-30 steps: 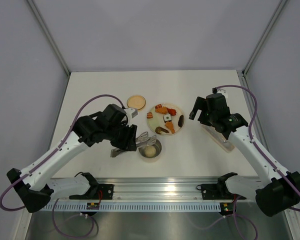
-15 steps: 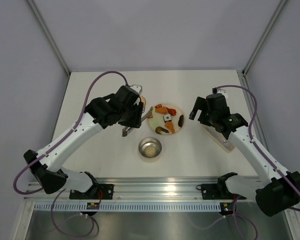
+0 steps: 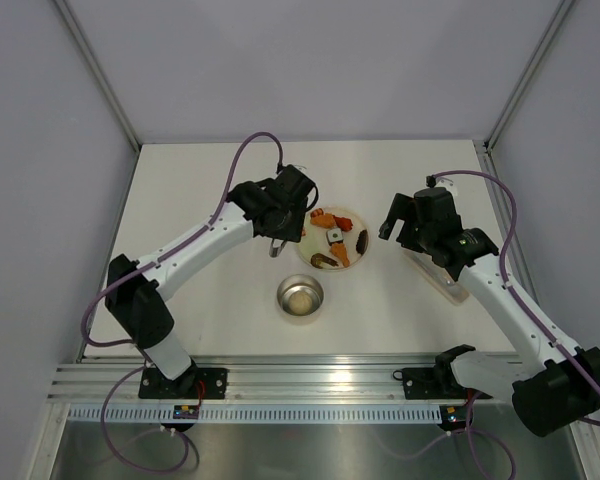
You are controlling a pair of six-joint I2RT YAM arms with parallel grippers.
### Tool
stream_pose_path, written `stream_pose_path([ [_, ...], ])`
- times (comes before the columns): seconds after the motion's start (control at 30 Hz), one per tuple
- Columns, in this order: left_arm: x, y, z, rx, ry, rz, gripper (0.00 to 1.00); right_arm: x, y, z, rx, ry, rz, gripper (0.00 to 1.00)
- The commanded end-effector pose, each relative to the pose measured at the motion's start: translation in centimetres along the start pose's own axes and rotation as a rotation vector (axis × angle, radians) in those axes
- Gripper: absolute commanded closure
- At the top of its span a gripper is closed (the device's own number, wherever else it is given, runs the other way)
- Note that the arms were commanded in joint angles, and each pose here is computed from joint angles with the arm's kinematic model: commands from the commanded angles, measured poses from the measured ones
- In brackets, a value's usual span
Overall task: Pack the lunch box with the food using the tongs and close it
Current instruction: Pick up the fake food from the plate.
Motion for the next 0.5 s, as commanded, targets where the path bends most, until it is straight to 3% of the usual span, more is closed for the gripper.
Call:
stream_pose_path([
  [0.0,1.0,-2.0,0.1,-0.039,-0.028,-0.072,0.5,-0.6,-0.3,0.3,0.012,-0.017,-0.016,0.01],
  [0.47,4.5,-0.6,-1.0,-0.043,0.019,0.012,0.48,-0.6,-0.4,0.4,0.009,-0.023,-0.018,0.0],
])
Point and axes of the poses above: each gripper's point midway between its finger pads, its own x axis out along the fingers, its own z axis along the line the jaws close on, y = z × x, the point moved 3 cm from there along -x, back along the fingers, and after that the axes turned 13 degrees about x, right-handed, at the moved point
